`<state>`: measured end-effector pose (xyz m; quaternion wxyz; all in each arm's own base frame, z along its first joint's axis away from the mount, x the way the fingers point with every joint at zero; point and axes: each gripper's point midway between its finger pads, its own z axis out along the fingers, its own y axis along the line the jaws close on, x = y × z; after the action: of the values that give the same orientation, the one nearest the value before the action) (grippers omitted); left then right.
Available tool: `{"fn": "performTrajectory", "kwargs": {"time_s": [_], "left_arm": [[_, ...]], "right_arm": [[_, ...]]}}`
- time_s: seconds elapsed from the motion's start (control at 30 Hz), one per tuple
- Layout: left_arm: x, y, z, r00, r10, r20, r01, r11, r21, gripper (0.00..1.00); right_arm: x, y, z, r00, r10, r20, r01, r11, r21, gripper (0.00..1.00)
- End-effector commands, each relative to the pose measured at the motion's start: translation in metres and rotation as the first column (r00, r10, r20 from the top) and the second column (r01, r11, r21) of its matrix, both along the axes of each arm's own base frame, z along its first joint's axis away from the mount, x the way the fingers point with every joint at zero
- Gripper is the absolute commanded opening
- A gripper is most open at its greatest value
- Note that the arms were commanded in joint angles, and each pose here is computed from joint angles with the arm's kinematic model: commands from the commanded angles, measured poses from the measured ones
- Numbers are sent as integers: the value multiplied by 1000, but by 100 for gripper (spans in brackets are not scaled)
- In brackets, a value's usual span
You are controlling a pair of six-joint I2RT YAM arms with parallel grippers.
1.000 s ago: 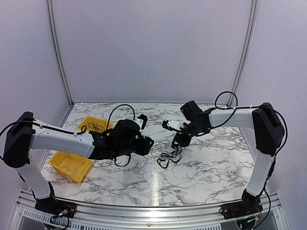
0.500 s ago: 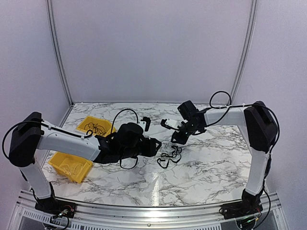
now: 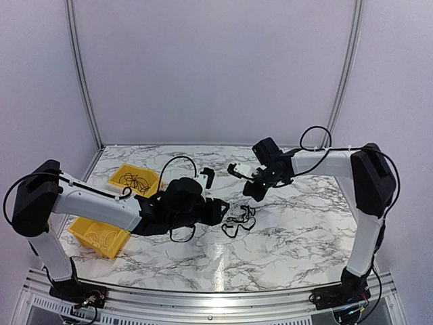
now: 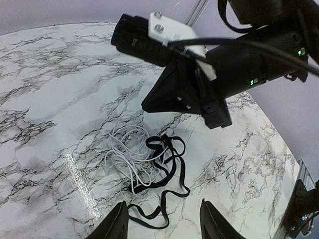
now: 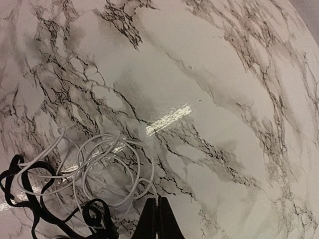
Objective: Untangle the cables
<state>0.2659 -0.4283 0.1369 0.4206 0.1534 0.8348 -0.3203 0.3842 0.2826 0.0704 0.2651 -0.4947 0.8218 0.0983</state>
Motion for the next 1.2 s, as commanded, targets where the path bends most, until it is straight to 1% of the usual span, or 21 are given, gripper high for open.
{"fn": "performTrajectory", "kwargs": {"time_s": [0.0,0.07,0.17,0.3,0.43,0.5,0.6,0.67,0.73,0.77,0.9,0.97,1.03,1.17], "left_arm": [[-5,3,21,989,-37,144,34,999,27,51],[-8,3,33,977,-60,204,55,998,29,52],[-11,4,50,956,-65,286,61,998,23,52],[-10,7,70,928,-32,372,44,999,-24,53],[-17,-9,87,891,-74,449,109,993,-53,54],[-16,-17,93,878,-76,473,118,991,-61,54],[-2,-24,93,865,-27,501,62,997,-54,54],[5,-28,91,846,-7,534,39,998,-48,53],[11,-33,87,830,14,557,23,998,-59,50],[16,-35,85,825,30,564,13,997,-73,47],[27,-42,78,804,66,591,26,989,-145,30],[31,-50,67,807,56,588,48,986,-159,22],[35,-59,55,817,41,576,64,985,-162,17],[38,-72,26,843,14,538,83,984,-155,13]], "right_arm": [[-10,15,106,992,49,112,-68,983,171,0],[-23,17,129,988,83,127,-107,975,196,0],[-41,21,150,984,120,130,-145,969,202,0],[-62,26,165,981,153,118,-176,959,222,0],[-77,34,176,974,190,124,-216,945,245,0],[-82,37,180,971,206,124,-231,940,251,0],[-92,43,190,964,242,108,-263,923,281,0],[-101,45,200,957,272,97,-289,906,310,0],[-112,48,213,946,310,95,-323,881,346,0],[-117,48,221,940,325,99,-338,869,362,0],[-143,51,256,901,418,113,-423,794,437,0],[-154,51,283,876,455,160,-473,746,469,0],[-161,50,309,857,463,225,-511,709,486,0],[-164,44,368,818,423,391,-573,669,473,0]]}}
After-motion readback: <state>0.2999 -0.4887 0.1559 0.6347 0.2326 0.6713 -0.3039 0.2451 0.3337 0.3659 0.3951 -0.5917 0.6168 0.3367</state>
